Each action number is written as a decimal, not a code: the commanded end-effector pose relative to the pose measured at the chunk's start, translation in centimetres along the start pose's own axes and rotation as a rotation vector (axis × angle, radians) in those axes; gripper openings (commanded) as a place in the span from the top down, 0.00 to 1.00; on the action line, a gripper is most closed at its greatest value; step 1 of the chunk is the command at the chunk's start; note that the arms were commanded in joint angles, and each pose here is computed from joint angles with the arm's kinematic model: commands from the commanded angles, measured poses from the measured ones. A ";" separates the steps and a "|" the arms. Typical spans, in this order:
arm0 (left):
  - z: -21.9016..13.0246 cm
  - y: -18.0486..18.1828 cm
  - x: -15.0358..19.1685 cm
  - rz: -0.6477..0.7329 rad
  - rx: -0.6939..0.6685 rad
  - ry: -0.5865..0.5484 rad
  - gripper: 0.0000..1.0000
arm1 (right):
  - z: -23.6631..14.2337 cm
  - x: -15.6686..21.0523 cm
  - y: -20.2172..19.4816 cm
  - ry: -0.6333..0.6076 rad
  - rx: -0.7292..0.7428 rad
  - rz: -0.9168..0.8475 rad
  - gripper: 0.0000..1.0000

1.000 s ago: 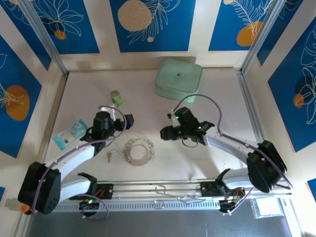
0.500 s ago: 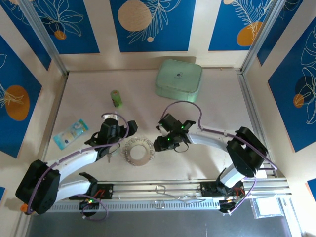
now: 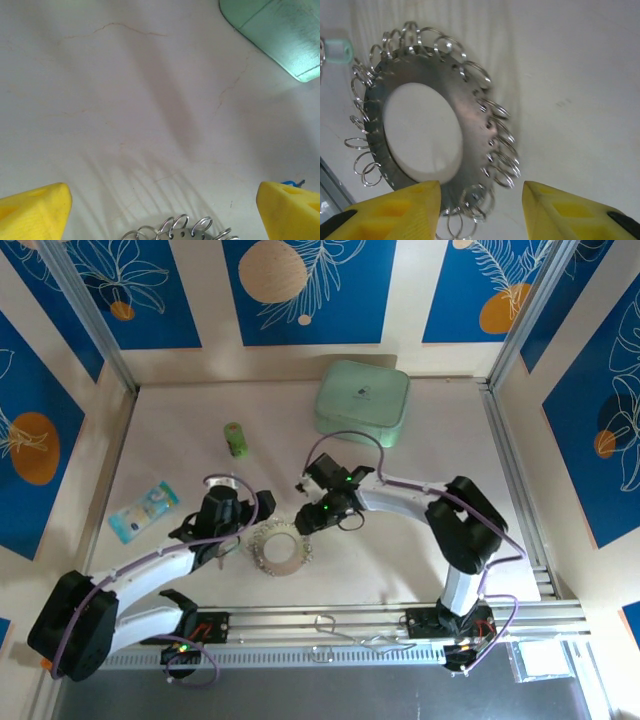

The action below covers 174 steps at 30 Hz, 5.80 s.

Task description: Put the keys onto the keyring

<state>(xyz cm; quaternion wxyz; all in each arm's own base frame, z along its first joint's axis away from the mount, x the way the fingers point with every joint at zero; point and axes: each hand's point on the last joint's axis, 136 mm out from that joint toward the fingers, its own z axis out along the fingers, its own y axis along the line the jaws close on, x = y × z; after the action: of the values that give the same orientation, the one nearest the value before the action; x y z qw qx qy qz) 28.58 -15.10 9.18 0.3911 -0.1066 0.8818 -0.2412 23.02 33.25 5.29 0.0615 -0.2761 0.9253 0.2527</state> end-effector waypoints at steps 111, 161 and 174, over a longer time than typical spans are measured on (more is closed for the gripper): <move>-9.2 -17.3 3.0 1.496 0.905 -0.466 1.00 | -17.4 2.3 7.5 -0.860 0.072 -1.146 0.73; -4.7 -14.7 0.0 1.022 0.521 0.029 1.00 | -6.2 2.2 -13.3 -0.120 0.364 0.577 0.69; -4.4 -15.4 0.7 1.008 0.569 0.046 1.00 | -4.0 2.9 -14.6 -0.091 0.340 0.625 0.74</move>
<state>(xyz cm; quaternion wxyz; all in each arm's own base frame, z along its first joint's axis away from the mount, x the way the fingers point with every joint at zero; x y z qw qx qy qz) 24.94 -26.04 17.44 0.4346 0.4407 0.7501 -0.2330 28.93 19.68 2.62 0.0788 0.0386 0.9894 0.1161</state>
